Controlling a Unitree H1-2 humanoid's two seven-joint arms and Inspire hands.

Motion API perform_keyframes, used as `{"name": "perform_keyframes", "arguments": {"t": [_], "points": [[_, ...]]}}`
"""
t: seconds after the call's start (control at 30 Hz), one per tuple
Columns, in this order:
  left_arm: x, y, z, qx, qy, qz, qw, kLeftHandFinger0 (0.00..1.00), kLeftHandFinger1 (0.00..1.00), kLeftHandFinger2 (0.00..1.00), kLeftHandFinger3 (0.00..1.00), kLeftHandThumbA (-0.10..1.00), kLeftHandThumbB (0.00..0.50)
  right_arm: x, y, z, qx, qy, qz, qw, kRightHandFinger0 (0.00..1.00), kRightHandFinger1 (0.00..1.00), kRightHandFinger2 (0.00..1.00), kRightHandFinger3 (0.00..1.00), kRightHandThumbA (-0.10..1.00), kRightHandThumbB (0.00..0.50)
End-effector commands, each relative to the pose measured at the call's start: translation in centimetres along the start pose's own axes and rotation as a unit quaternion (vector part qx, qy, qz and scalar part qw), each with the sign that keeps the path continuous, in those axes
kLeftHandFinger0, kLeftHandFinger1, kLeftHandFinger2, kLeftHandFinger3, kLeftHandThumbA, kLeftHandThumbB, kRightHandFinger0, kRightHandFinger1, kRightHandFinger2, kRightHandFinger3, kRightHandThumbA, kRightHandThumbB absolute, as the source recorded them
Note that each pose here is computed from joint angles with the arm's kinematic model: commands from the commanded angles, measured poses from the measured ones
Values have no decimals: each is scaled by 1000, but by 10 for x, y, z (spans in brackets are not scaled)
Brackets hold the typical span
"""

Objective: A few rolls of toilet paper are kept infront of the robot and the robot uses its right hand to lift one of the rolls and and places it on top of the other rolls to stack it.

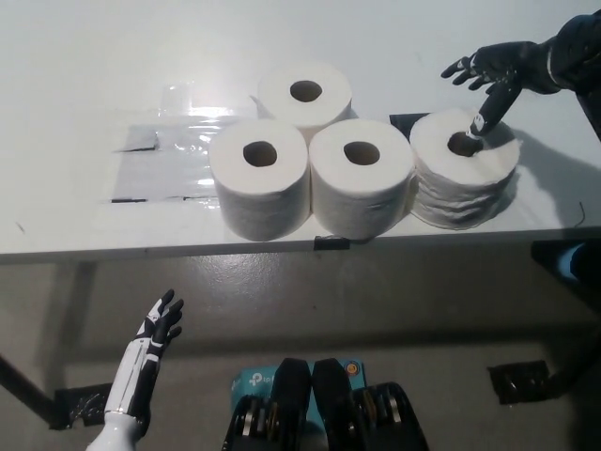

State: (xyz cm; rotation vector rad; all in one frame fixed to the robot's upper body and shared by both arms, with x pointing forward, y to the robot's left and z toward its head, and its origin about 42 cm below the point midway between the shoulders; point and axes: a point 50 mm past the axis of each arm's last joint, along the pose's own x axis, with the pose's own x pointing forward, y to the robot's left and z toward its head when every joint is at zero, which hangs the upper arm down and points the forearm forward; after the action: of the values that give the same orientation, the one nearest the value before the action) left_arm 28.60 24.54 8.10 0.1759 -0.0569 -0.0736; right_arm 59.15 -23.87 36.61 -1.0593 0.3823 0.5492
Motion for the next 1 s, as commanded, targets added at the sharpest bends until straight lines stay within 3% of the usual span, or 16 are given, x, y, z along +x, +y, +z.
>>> {"name": "perform_keyframes", "arguments": {"t": [0.0, 0.13, 0.2, 0.47, 0.57, 0.67, 0.83, 0.97], "points": [[-2, 3, 9, 6, -28, -12, 1000, 1000, 1000, 1000, 1000, 994, 134, -14, -26, 17, -19, -20, -53, 998, 1000, 1000, 1000, 1000, 1000, 398], [-2, 2, 9, 8, -30, -12, 999, 1000, 1000, 1000, 1000, 996, 140, -11, -22, 16, -37, -22, -54, 998, 1000, 1000, 1000, 1000, 1000, 398], [-2, 2, 10, 7, -30, -11, 999, 1000, 1000, 1000, 1000, 993, 137, -8, -19, 14, -57, -6, -67, 996, 1000, 1000, 1000, 1000, 1000, 427], [-2, 3, 9, 5, -30, -13, 999, 1000, 1000, 1000, 1000, 1000, 137, -3, -14, 8, -77, 13, -69, 995, 1000, 1000, 1000, 1000, 1000, 411], [-3, 3, 8, 5, -27, -13, 1000, 1000, 1000, 1000, 1000, 998, 137, -1, -12, 5, -79, 11, -64, 995, 1000, 1000, 1000, 1000, 1000, 384], [-4, 2, 9, 4, -26, -14, 1000, 1000, 1000, 1000, 1000, 997, 138, 4, -6, 1, -73, 19, -68, 995, 1000, 1000, 1000, 1000, 1000, 400], [-3, 3, 9, 5, -25, -13, 1000, 1000, 1000, 1000, 1000, 994, 131, 9, 3, -1, -70, 21, -60, 996, 1000, 1000, 1000, 1000, 979, 370], [-4, 1, 9, 4, -27, -14, 1000, 1000, 1000, 1000, 1000, 991, 131, 14, 10, 0, -55, 26, -53, 997, 1000, 1000, 1000, 1000, 948, 376]]}}
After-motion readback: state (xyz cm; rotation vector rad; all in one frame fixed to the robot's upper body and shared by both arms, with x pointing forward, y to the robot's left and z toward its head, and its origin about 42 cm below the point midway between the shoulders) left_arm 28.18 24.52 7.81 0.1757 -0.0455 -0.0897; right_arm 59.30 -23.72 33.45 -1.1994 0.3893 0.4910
